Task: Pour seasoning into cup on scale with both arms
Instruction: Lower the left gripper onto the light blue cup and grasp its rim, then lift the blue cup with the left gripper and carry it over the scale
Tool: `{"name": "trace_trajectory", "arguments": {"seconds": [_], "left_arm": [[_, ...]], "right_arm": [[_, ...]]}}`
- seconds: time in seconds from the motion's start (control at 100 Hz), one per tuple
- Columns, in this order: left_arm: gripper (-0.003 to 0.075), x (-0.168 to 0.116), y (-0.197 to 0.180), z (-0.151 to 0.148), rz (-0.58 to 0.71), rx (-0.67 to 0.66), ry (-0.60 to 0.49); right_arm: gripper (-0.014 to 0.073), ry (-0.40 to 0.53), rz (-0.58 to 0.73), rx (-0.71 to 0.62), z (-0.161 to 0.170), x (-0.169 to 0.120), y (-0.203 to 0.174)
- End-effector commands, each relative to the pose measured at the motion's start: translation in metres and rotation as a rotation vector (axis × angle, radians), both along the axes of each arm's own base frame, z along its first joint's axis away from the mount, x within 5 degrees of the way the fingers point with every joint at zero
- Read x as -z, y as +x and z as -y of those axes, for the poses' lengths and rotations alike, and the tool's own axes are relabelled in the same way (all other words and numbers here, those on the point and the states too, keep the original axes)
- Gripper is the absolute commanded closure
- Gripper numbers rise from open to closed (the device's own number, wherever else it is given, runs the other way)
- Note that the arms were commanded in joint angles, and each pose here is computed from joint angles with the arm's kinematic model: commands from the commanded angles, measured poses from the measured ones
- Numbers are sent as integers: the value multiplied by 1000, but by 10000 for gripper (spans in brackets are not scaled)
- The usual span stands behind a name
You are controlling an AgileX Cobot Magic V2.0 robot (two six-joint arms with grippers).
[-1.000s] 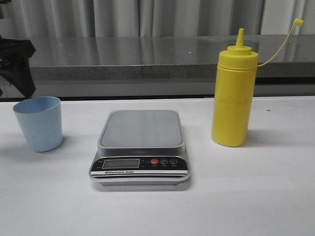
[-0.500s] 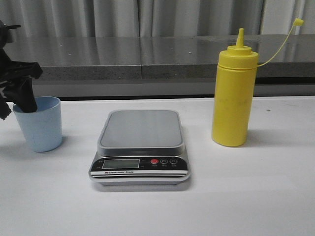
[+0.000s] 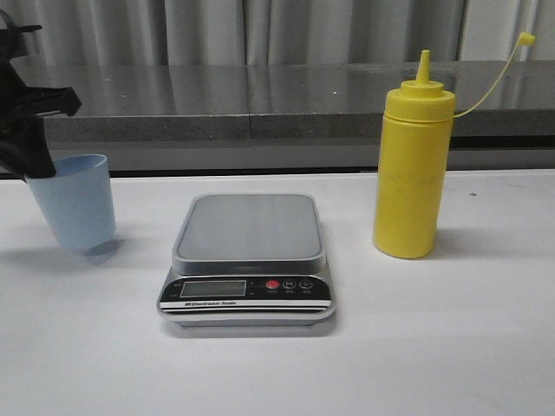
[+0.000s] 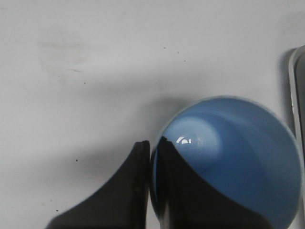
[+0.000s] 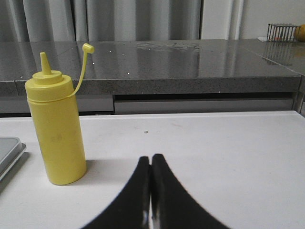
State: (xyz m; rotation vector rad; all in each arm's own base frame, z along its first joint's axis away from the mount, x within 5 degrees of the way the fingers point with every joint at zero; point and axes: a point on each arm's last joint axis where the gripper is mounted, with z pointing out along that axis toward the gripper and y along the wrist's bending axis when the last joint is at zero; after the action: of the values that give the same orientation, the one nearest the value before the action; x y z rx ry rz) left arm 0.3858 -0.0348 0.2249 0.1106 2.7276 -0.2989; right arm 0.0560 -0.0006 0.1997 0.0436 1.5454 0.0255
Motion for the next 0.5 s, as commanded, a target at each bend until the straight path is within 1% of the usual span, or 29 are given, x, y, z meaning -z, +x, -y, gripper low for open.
{"name": "trace_trajectory", "arguments": {"seconds": [0.0, 0.08, 0.18, 0.34, 0.49], "left_arm": [[740, -38, 1, 6, 86, 14, -28], [740, -49, 2, 12, 83, 40, -34], [740, -67, 4, 26, 111, 88, -40], [740, -96, 2, 67, 188, 199, -47], [740, -112, -5, 103, 239, 305, -31]], "right_arm": [[662, -5, 105, 4, 0, -14, -2], [662, -5, 105, 4, 0, -14, -2], [662, -5, 105, 4, 0, -14, -2], [662, -5, 105, 4, 0, -14, -2], [662, -5, 105, 4, 0, -14, -2]]}}
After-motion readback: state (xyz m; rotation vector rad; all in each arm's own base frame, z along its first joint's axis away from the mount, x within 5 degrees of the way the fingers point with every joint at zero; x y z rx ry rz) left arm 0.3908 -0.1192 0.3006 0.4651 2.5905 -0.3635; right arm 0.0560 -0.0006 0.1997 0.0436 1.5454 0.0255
